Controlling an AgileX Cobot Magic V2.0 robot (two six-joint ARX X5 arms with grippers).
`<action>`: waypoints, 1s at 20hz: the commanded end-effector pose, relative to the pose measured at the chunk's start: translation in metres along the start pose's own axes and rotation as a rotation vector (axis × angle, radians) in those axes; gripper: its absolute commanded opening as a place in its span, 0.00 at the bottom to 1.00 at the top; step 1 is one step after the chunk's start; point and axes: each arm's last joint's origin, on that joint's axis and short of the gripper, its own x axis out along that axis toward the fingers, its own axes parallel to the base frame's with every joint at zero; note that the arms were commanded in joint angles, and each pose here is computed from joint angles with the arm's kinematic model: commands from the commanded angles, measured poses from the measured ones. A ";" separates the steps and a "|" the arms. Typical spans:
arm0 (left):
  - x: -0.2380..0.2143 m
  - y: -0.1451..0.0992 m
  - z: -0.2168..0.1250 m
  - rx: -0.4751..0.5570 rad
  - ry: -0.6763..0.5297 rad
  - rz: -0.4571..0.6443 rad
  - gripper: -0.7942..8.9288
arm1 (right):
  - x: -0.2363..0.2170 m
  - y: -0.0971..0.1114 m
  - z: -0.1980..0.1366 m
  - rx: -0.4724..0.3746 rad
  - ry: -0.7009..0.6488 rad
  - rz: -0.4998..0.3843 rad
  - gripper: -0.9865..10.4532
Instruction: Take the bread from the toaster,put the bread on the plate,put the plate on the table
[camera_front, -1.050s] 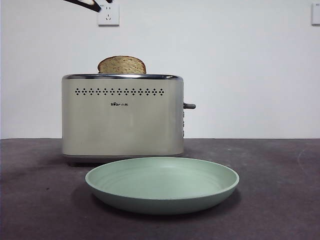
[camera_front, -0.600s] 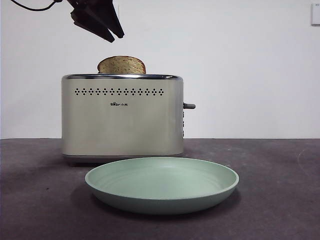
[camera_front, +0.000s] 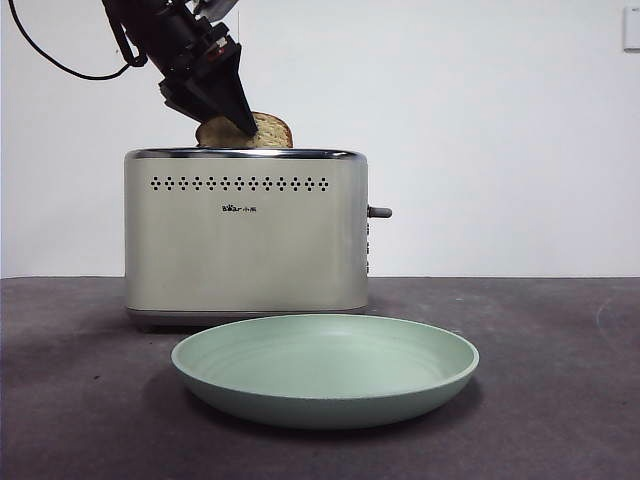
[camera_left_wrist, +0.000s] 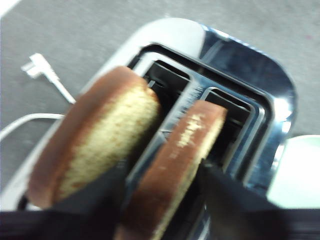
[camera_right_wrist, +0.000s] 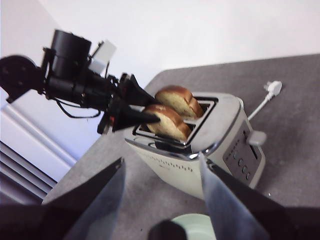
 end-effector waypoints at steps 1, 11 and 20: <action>0.003 0.001 0.000 0.017 0.004 0.022 0.07 | 0.000 0.000 -0.001 -0.012 0.008 -0.002 0.31; -0.083 -0.035 0.018 -0.029 -0.091 0.049 0.07 | -0.001 -0.006 -0.013 0.044 0.093 -0.124 0.31; -0.217 -0.105 0.031 -0.138 -0.430 0.190 0.08 | 0.011 -0.023 -0.045 0.126 0.406 -0.196 0.30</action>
